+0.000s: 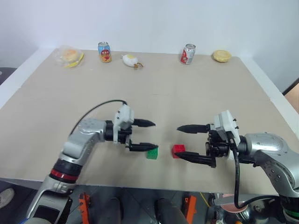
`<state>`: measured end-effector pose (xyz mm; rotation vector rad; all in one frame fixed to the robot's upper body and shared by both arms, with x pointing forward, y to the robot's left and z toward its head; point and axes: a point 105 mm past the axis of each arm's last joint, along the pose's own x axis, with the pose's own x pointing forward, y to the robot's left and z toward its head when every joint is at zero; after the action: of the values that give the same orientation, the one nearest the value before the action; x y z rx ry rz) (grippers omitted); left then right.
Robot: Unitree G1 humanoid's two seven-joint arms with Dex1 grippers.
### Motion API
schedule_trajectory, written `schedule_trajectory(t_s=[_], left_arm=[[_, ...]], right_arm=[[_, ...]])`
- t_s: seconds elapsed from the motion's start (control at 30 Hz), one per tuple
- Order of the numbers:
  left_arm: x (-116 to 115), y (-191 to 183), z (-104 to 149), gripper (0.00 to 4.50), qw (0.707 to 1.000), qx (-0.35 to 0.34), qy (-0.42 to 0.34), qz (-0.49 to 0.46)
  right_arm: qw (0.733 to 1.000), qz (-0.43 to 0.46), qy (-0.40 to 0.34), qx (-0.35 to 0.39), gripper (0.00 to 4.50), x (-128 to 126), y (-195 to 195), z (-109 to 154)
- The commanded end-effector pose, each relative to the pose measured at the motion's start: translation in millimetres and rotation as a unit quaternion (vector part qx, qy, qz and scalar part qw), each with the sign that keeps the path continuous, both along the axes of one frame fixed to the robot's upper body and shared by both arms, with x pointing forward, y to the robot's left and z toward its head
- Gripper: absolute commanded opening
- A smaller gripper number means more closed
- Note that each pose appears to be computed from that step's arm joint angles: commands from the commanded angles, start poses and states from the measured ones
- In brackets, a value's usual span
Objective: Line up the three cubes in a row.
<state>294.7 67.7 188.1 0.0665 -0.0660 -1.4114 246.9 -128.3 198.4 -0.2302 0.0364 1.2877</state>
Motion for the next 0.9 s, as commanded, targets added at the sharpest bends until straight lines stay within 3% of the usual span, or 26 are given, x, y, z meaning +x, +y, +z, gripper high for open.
schedule_trajectory(t_s=[0.03,0.13,0.23,0.33,0.43,0.57,0.8,0.9], left_arm=[[11,28,34,4.48,0.991,-0.048,-0.031,0.121],[27,60,52,4.48,0.959,-0.092,-0.052,0.263],[32,105,61,4.48,0.885,-0.149,-0.061,0.436],[26,135,47,4.48,0.815,-0.159,-0.05,0.554],[18,148,20,4.48,0.771,-0.152,-0.023,0.618],[12,153,-14,4.48,0.746,-0.128,0.001,0.653],[21,147,-49,4.48,0.756,-0.099,0.04,0.646],[25,152,-57,4.48,0.745,-0.09,0.045,0.659]], right_arm=[[0.998,-0.015,-0.038,0.047,4.5,13,11,23],[0.995,-0.037,-0.048,0.076,4.5,29,21,33],[0.994,-0.035,-0.061,0.088,4.5,39,33,38],[0.993,-0.021,-0.063,0.093,4.5,45,43,38],[0.994,0.006,-0.059,0.095,4.5,46,51,36],[0.992,0.052,-0.064,0.092,4.5,42,60,33],[0.991,0.085,-0.069,0.077,4.5,40,69,31],[0.991,0.089,-0.07,0.076,4.5,39,71,31]])
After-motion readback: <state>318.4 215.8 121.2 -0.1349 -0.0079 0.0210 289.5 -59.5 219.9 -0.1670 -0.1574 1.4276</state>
